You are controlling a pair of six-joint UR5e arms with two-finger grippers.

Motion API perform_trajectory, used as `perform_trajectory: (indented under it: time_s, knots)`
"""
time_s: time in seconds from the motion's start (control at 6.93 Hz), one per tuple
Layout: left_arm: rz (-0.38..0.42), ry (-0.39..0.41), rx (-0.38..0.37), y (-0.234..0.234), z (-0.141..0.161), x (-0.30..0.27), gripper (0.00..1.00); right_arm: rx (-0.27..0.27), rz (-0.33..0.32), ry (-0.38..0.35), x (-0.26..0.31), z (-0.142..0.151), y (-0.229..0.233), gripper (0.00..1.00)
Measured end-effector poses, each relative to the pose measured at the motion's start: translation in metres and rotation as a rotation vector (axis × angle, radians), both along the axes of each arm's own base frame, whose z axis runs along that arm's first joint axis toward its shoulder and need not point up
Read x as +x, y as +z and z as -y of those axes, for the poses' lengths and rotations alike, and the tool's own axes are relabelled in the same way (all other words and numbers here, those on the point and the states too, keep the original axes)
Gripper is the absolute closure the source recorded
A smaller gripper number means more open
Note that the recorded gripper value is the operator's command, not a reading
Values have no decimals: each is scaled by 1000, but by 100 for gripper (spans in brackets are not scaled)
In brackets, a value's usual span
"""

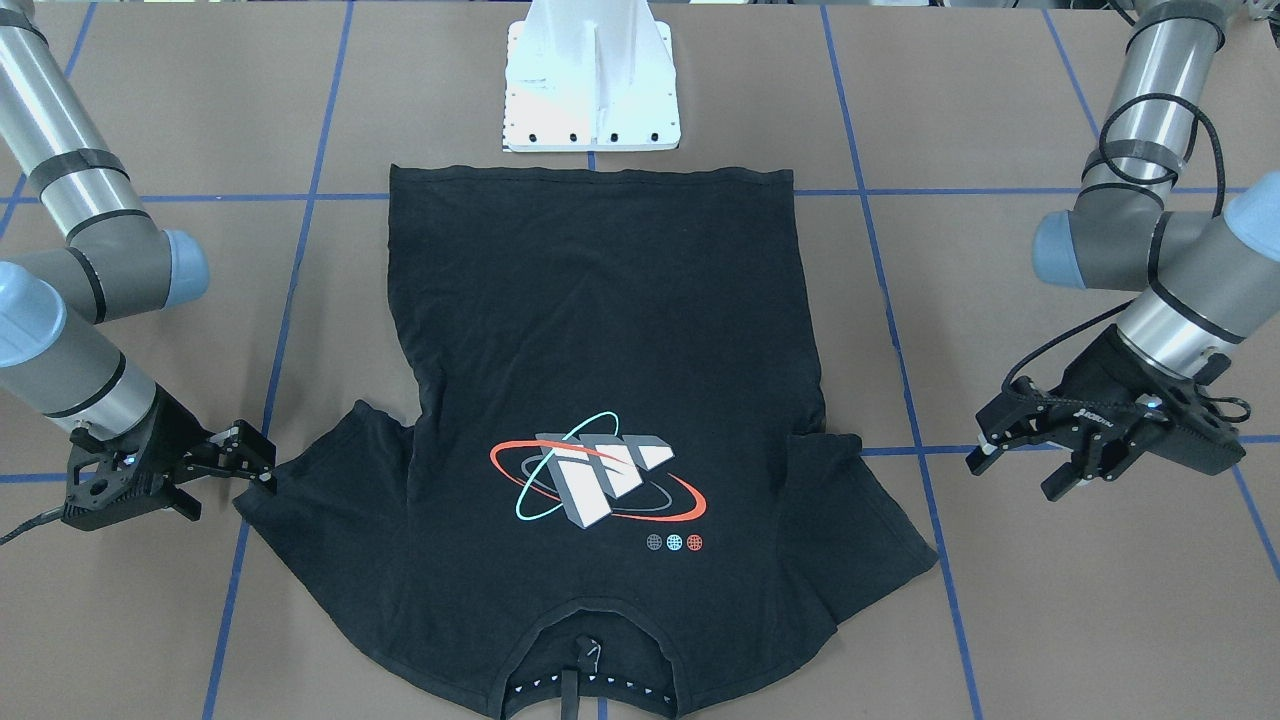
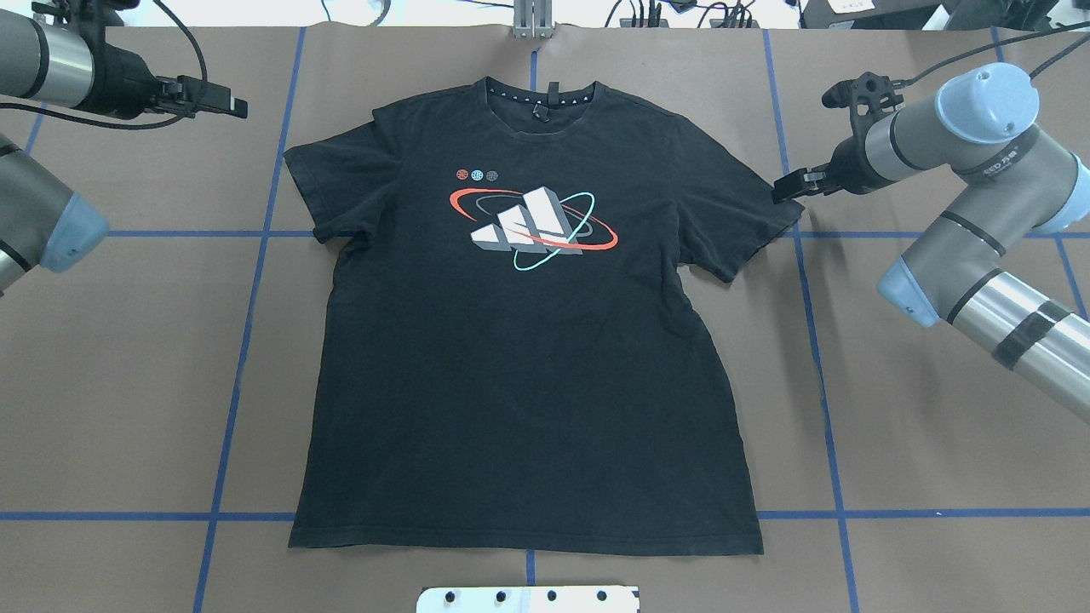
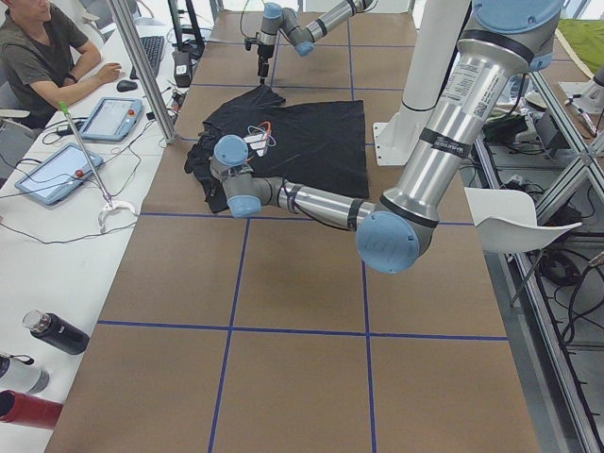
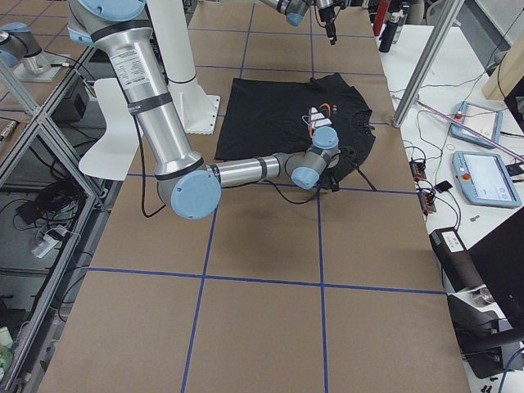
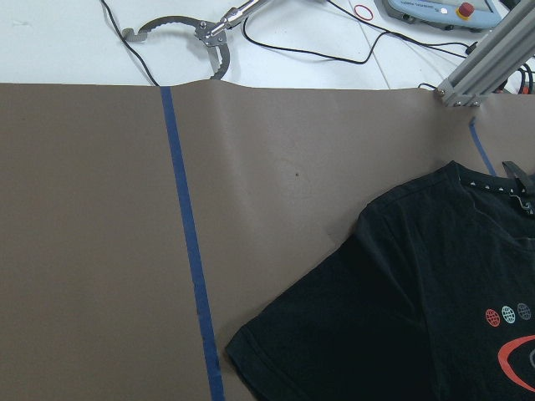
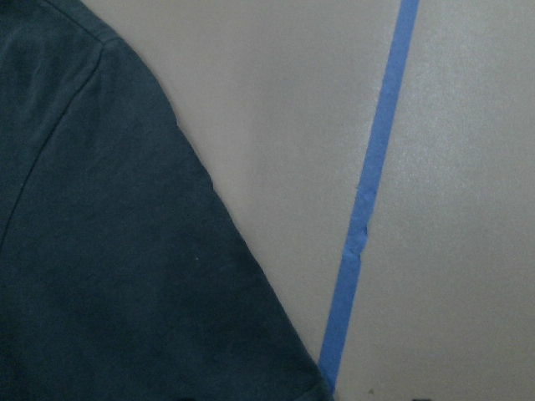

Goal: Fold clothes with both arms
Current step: 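Lower the right gripper onto the sleeve nearest it and grasp it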

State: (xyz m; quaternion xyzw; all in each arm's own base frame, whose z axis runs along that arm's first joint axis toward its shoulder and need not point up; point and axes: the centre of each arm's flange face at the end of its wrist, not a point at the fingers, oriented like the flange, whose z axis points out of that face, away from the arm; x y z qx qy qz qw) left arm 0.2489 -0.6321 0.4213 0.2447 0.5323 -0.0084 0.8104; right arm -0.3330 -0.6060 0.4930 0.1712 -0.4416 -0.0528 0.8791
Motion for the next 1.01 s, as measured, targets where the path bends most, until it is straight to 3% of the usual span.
perform_trajectory:
  time_s: [0.58,1.01]
  knots:
    - [0,3,-1,0,-1,2,1,-15,-15,-9,-14,9,6,27]
    - [0,4,0,0,-1,2,1,-23,-17,-15,-16,8,9,46]
